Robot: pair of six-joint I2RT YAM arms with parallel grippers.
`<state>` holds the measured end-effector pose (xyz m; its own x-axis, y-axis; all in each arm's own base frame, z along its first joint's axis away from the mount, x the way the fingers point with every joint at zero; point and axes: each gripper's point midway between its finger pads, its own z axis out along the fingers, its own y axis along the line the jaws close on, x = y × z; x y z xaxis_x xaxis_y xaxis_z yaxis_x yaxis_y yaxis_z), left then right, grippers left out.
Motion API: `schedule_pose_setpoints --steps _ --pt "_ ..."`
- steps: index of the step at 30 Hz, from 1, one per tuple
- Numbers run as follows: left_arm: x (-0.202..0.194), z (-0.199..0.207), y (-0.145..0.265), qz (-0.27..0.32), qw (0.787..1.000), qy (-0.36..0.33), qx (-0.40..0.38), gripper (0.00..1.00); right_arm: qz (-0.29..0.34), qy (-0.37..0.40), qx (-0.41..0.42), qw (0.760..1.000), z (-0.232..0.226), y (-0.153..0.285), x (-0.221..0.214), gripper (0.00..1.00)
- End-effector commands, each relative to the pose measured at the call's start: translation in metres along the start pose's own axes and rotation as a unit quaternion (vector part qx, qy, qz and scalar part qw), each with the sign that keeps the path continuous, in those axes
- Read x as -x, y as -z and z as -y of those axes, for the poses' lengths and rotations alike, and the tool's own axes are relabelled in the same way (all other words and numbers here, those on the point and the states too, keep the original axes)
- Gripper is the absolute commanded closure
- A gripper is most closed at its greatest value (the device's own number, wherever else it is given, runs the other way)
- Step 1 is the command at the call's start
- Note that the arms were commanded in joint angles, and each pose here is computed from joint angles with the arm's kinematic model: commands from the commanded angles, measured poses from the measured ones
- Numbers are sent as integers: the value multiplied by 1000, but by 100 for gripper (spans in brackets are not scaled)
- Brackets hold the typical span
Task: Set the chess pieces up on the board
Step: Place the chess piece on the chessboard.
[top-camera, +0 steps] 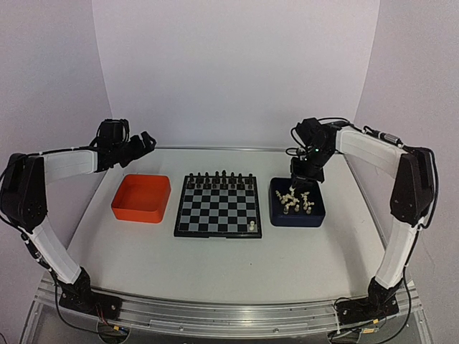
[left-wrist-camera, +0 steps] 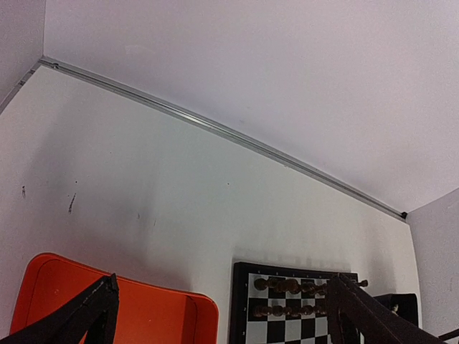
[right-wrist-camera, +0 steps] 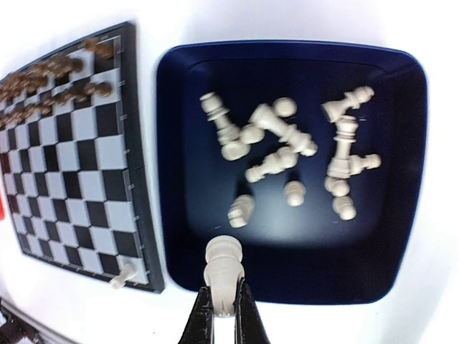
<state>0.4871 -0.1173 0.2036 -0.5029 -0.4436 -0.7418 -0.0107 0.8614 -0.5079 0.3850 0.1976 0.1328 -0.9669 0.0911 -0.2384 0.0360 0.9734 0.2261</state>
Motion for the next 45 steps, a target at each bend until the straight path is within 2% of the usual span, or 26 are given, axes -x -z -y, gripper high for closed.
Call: schedule_pose_setpoints --steps 1,8,21,27,45 --pt "10 19 17 10 999 8 -31 0 -7 48 52 997 -49 19 -8 100" --pt "1 16 13 -12 1000 10 -25 0 -6 73 36 997 -84 12 -24 100" --pt "-16 10 11 -41 999 -15 -24 0 -59 114 -3 992 -134 -37 -75 100" --pt "-21 11 11 -44 998 -25 -31 0 -62 129 -35 989 -135 -51 -86 100" --pt "-18 6 12 -46 997 -60 -14 0 -89 125 -47 987 -145 -75 -102 100"
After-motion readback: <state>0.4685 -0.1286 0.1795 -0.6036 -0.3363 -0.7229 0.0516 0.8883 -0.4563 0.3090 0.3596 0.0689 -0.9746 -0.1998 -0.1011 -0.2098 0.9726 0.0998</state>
